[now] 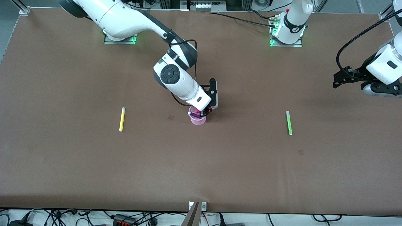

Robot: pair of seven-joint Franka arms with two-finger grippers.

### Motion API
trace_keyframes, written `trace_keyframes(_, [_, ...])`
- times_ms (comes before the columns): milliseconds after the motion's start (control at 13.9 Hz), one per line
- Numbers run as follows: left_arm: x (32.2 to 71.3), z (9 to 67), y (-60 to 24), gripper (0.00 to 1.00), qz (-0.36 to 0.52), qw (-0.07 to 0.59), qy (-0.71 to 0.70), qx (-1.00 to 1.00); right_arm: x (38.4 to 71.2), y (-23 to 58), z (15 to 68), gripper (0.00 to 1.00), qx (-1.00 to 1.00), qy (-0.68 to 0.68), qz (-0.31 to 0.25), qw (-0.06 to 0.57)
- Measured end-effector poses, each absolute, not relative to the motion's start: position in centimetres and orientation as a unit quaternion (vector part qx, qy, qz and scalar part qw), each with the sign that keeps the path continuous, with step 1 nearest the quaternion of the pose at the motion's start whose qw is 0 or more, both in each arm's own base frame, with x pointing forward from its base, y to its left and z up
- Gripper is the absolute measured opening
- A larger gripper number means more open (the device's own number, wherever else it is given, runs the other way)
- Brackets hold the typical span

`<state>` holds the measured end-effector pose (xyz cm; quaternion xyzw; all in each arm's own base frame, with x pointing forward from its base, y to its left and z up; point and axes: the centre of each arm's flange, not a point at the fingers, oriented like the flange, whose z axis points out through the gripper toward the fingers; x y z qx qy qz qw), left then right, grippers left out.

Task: Organize pens into pink holder with both arms
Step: 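Lower the magenta marker into the pink cup and open the right gripper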

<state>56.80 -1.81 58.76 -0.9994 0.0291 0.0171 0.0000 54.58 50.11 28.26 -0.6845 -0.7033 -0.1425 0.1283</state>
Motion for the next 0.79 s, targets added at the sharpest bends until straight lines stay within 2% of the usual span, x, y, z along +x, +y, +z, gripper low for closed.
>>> trace_keyframes(216, [56.8,58.8,-1.8,1.00,0.019,0.000,0.029,-0.999,54.4,50.0,27.9,0.20,-0.685,-0.704,-0.138,0.129])
trace_keyframes(288, [56.8,58.8,-1.8,1.00,0.019,0.000,0.029,-0.999,54.4,50.0,27.9,0.28,-0.685,-0.704,-0.139,0.129])
trace_keyframes(648, [56.7,58.8,-1.8,1.00,0.019,0.000,0.029,-0.999,54.7,50.0,28.5,0.81,-0.686,-0.702,-0.145,0.128])
trace_keyframes(792, [56.7,58.8,-1.8,1.00,0.019,0.000,0.029,-0.999,54.8,50.2,29.4,0.99,-0.687,-0.699,-0.152,0.129])
